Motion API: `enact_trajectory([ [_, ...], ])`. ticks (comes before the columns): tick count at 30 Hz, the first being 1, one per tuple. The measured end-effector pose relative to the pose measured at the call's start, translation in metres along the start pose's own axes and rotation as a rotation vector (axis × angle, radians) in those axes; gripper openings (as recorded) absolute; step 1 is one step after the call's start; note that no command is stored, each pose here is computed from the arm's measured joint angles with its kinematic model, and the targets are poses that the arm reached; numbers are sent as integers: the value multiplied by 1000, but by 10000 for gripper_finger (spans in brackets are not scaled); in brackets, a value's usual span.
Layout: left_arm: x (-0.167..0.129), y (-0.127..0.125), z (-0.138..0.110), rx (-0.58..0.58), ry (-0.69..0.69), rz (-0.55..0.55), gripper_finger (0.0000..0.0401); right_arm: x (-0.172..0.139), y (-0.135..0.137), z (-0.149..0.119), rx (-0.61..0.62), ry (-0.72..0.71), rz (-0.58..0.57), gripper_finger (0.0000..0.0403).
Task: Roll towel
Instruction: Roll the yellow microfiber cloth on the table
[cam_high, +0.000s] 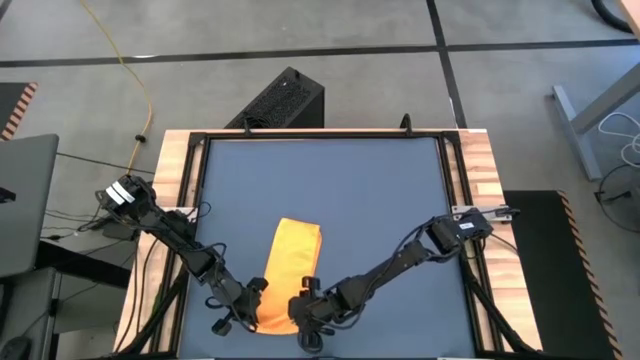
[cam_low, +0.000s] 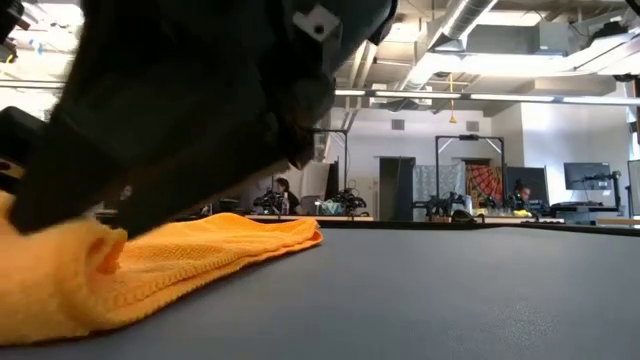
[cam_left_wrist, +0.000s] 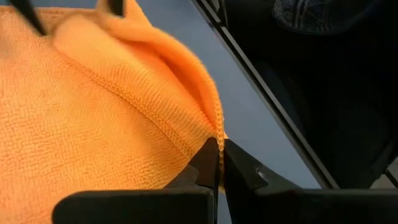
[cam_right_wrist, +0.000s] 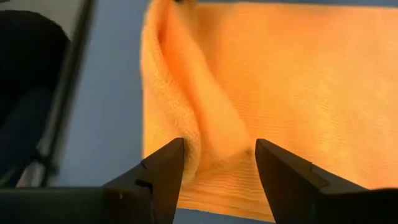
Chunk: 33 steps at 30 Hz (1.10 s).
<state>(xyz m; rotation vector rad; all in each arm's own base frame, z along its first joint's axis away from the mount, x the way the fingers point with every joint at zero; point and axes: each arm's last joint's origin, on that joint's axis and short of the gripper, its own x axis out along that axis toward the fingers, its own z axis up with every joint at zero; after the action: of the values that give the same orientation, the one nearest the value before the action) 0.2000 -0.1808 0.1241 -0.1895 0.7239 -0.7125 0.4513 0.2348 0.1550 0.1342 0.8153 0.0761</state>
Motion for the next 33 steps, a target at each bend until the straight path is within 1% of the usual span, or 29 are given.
enact_trajectory([
  [5,0,0,0,6,0,1,0,2,-10,2,29,20,-7,217],
  [7,0,0,0,6,0,1,0,3,-11,4,36,20,17,207],
  [9,0,0,0,6,0,1,0,3,-11,5,41,32,52,188],
  [12,0,1,0,14,-6,15,0,2,-8,3,40,52,93,139],
  [15,0,2,0,21,-19,49,0,1,-3,2,32,49,105,69],
  [17,0,2,1,21,-20,50,0,0,3,-1,31,58,128,24],
  [18,0,2,1,19,-20,50,0,-1,5,-2,38,64,139,16],
  [24,0,1,2,-22,-31,44,0,-4,19,-8,153,107,205,22],
  [28,0,1,2,-57,-37,43,0,-5,22,-10,274,148,242,14],
  [30,0,2,0,-77,-18,60,0,-5,22,-10,326,163,244,15],
  [33,2,6,-6,-111,23,103,0,-4,18,-10,366,173,221,15],
])
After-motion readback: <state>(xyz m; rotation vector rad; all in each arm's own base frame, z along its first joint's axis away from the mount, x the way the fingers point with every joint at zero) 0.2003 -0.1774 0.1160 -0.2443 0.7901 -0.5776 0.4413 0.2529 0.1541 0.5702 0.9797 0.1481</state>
